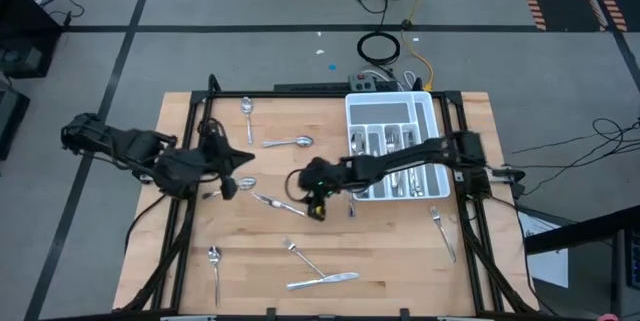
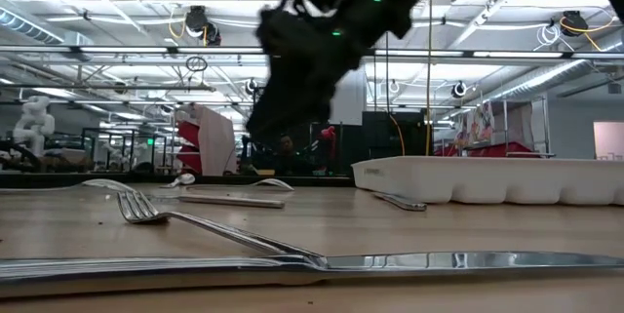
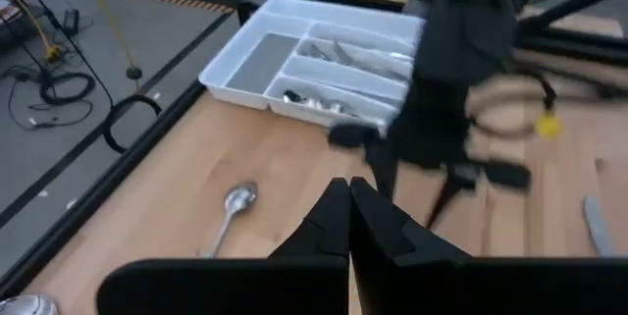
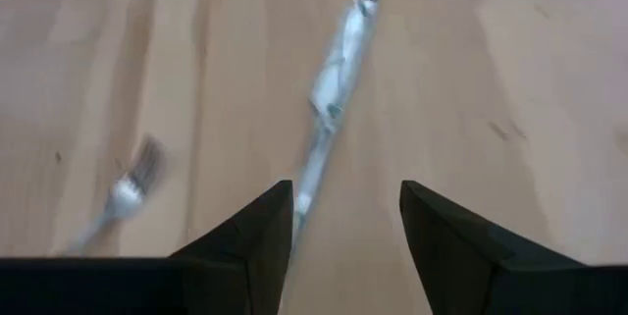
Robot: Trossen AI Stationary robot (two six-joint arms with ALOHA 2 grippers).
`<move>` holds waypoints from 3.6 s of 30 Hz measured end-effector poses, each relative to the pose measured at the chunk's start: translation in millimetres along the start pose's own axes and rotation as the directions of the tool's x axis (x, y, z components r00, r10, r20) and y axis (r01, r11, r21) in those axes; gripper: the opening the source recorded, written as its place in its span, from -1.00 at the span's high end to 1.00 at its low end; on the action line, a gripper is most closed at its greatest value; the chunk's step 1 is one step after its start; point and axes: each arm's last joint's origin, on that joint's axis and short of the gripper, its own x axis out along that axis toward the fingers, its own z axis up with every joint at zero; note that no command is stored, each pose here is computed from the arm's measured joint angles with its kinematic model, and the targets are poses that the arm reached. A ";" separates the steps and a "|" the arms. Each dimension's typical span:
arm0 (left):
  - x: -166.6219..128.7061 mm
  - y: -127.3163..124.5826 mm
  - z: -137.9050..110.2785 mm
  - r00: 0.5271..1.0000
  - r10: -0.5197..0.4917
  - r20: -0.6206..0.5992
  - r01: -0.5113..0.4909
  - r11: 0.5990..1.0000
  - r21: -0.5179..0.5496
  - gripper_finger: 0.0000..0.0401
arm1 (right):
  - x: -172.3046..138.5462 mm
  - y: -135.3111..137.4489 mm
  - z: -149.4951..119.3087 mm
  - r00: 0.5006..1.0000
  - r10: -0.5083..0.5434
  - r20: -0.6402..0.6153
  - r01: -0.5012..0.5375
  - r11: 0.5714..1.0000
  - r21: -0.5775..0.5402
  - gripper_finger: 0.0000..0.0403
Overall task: Sort silverware
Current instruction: Put the silver knife into the white silverware tray
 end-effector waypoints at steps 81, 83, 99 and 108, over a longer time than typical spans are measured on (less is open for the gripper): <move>-21.8 14.8 -0.9 0.995 -0.097 0.025 0.092 0.985 0.147 1.00 | 50.2 28.4 -8.4 0.939 -0.056 -0.339 0.038 0.998 -0.058 0.10; -21.7 14.8 -1.2 0.995 -0.095 0.022 0.091 0.984 0.151 1.00 | 54.2 27.6 -12.0 0.931 -0.046 -0.362 0.028 0.998 -0.056 0.10; -21.7 16.0 -4.0 0.996 -0.085 -0.004 0.085 0.983 0.164 1.00 | 55.7 31.7 -42.3 0.809 -0.117 -0.576 0.123 0.992 -0.029 0.96; -21.6 16.0 -4.1 0.996 -0.085 -0.005 0.085 0.983 0.165 1.00 | 39.0 54.1 -32.6 0.793 -0.132 -0.594 0.166 0.986 0.003 0.99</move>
